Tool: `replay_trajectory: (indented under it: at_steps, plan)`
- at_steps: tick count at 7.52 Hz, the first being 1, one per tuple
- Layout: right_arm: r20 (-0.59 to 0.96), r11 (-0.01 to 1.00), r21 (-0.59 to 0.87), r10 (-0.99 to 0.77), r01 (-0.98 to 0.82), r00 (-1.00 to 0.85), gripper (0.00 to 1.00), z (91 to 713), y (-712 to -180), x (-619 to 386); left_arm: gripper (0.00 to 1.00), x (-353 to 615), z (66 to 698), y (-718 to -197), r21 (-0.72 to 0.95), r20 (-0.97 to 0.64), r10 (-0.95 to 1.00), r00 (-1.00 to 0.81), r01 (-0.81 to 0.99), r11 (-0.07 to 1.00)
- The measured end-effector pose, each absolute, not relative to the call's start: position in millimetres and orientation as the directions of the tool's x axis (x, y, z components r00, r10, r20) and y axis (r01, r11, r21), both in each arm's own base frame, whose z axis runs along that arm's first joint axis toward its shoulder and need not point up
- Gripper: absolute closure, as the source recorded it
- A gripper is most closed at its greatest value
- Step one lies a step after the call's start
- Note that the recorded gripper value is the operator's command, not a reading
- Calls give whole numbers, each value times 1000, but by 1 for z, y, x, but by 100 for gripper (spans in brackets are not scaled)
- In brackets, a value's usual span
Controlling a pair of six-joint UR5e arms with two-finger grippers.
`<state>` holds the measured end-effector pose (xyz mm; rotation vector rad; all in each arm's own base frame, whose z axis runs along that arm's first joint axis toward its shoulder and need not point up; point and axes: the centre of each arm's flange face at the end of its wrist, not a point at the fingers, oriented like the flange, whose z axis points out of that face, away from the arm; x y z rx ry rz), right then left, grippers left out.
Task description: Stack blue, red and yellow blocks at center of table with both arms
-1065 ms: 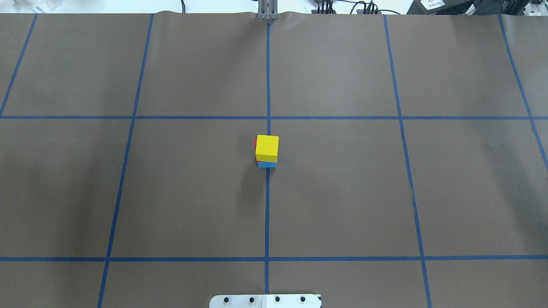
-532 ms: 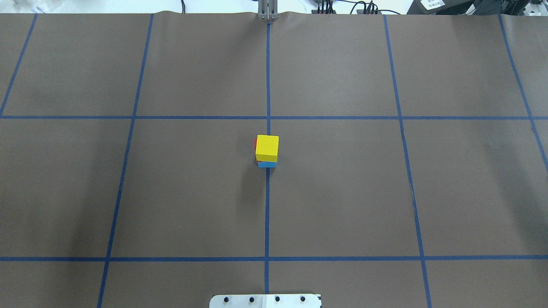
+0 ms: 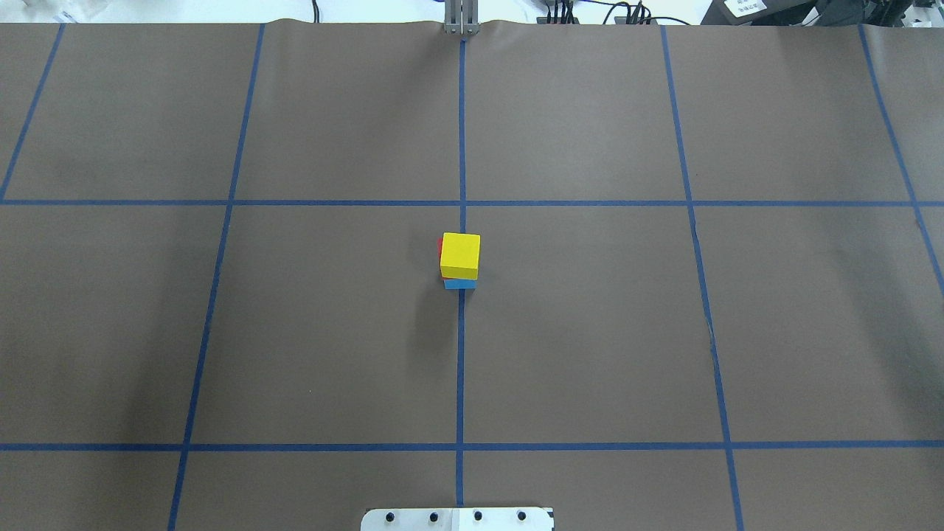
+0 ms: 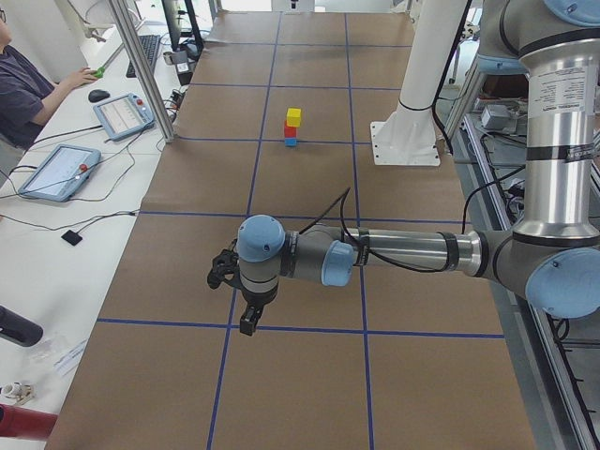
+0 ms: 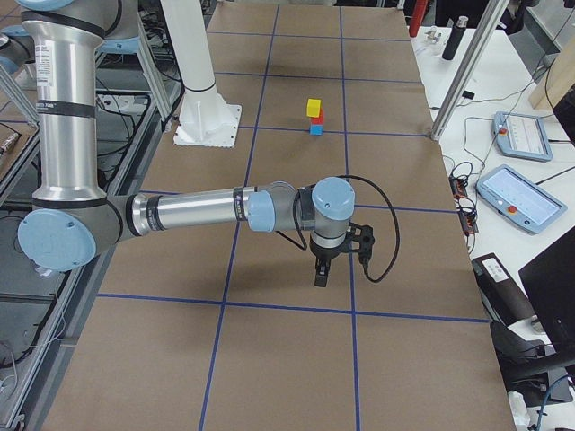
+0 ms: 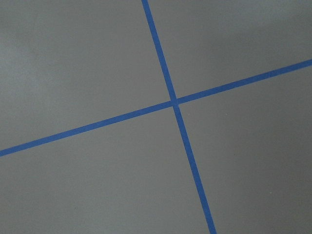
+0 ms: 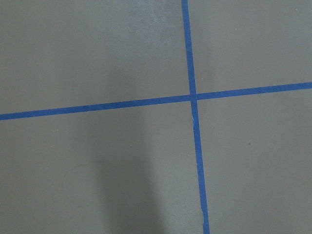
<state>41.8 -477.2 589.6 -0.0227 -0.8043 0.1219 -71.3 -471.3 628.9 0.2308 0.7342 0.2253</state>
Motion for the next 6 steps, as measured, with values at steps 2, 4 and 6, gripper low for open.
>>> replay_trajectory:
  at_steps: [2,4,6]
  plan:
    - [715,991,-87,134,-103,686,0,590,-474,44,0,-71,627,-472,288,-631,284,722,-122,950]
    - [714,989,-102,151,-112,684,0,590,-462,48,0,-72,627,-473,290,-629,285,723,-122,949]
    - [715,987,-99,160,-127,681,0,587,-458,55,0,-72,625,-476,294,-626,288,725,-123,948]
